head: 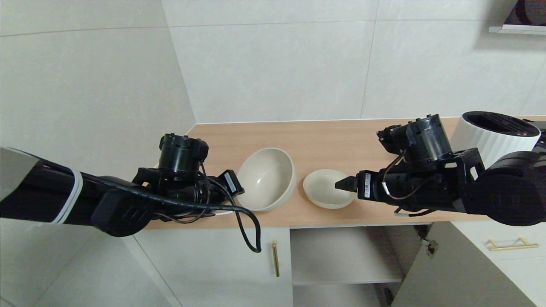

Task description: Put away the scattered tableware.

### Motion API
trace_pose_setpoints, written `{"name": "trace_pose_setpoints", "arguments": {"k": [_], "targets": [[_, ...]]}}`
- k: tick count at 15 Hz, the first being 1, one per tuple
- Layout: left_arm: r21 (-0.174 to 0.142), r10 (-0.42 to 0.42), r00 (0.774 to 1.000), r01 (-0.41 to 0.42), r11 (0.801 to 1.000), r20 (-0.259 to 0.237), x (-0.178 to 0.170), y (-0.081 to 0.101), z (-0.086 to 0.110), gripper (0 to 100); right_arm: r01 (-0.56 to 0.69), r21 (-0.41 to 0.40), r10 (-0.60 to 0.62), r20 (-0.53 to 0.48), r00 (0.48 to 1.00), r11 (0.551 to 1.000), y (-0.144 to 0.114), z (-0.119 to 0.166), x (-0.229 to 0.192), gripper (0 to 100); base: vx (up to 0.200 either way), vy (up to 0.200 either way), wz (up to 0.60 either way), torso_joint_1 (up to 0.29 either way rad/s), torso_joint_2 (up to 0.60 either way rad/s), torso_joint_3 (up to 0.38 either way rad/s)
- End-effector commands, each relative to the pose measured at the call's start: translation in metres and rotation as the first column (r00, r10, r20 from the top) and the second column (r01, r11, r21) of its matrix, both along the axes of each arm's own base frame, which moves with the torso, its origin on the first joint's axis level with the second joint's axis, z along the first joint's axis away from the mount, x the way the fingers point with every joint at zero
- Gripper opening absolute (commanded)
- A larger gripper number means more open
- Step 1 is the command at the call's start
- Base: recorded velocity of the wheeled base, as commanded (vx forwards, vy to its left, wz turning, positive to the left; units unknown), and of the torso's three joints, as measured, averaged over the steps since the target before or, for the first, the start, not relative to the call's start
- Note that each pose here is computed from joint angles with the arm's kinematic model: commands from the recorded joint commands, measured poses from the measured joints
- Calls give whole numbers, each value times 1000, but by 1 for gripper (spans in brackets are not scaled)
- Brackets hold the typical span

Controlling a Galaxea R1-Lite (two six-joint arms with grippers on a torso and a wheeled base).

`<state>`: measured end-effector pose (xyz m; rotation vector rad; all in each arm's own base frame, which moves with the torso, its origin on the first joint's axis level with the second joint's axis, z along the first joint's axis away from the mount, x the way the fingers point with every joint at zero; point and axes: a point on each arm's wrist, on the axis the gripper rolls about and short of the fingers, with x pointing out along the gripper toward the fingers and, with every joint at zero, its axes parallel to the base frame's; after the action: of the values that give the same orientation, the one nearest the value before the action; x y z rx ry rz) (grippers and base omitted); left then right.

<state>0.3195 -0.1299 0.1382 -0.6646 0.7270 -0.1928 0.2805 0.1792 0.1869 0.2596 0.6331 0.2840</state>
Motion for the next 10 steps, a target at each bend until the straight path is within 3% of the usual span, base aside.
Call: {"name": "trace_pose_setpoints", "arguments": {"k": [1, 3, 5, 10], "targets": [[-4, 2, 1000, -2, 1000, 13, -2, 1, 4, 0, 49, -37, -49, 8, 999, 998, 5, -6, 10, 100, 0, 0, 0, 0, 0, 0], [-4, 1, 1000, -1, 1000, 11, -2, 0, 4, 0, 187, -141, -183, 39, 982, 972, 14, -24, 30, 100, 0, 0, 0, 0, 0, 0], [-5, 1, 1000, -1, 1000, 11, -2, 1, 4, 0, 223, -211, -224, 20, 974, 952, 18, -40, 38, 100, 0, 0, 0, 0, 0, 0], [-3, 0, 1000, 0, 1000, 12, -2, 0, 4, 0, 247, -257, -255, 3, 967, 934, 20, -59, 53, 100, 0, 0, 0, 0, 0, 0]]}}
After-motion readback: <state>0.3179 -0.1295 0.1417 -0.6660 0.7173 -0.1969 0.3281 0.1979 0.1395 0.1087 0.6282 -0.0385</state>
